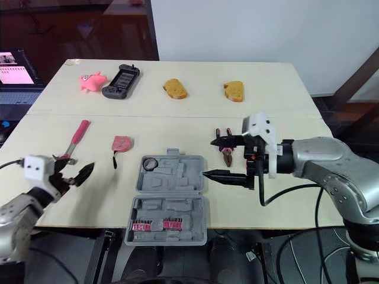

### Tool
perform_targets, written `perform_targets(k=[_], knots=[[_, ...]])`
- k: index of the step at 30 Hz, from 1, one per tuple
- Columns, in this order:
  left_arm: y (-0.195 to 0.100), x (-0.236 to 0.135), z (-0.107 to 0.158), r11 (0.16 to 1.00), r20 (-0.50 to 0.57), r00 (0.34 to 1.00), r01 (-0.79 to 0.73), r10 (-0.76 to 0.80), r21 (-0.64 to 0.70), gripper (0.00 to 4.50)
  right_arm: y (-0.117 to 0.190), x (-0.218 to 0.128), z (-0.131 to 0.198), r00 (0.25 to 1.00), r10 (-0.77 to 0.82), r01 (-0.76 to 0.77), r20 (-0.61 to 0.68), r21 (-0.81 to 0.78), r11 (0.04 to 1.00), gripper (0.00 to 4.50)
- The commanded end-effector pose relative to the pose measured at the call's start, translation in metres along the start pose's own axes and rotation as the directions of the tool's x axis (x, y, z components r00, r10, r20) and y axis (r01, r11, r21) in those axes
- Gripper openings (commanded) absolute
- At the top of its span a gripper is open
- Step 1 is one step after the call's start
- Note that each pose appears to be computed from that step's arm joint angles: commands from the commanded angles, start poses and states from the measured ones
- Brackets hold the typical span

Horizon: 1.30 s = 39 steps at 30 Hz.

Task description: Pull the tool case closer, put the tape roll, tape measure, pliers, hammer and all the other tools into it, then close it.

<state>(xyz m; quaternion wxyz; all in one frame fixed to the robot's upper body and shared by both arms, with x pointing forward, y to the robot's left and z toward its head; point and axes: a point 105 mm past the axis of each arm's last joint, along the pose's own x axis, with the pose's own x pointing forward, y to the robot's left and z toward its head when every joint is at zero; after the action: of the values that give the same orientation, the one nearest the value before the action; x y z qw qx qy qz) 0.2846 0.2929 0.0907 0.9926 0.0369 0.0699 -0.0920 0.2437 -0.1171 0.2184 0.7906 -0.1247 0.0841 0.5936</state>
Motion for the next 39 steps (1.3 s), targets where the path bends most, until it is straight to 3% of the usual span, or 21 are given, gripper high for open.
perform_targets(k=[1,18,27,33,39], knots=[[-0.012,0.017,-0.002,1.0,0.005,1.0,0.006,-0.006,-0.004,4.49,0.003,0.003,0.009,1.0,0.009,-0.009,0.002,-0.029,1.0,4.5],[-0.04,0.079,-0.035,0.997,-0.053,0.998,-0.038,0.034,-0.074,4.49,-0.003,-0.008,0.003,0.995,-0.067,0.062,-0.07,-0.081,0.995,4.5],[-0.045,0.088,-0.04,0.997,-0.053,0.998,-0.041,0.038,-0.071,0.06,-0.006,-0.009,-0.001,0.992,-0.091,0.083,-0.082,-0.099,0.992,4.5],[-0.048,0.081,-0.043,0.997,-0.046,0.998,-0.046,0.043,-0.066,0.06,-0.008,-0.008,-0.004,0.991,-0.092,0.081,-0.093,-0.112,0.99,4.5],[-0.053,0.044,-0.055,0.998,-0.068,0.998,-0.02,0.016,-0.059,0.06,-0.004,-0.003,-0.007,0.994,-0.059,0.05,-0.091,-0.106,0.993,4.5]])
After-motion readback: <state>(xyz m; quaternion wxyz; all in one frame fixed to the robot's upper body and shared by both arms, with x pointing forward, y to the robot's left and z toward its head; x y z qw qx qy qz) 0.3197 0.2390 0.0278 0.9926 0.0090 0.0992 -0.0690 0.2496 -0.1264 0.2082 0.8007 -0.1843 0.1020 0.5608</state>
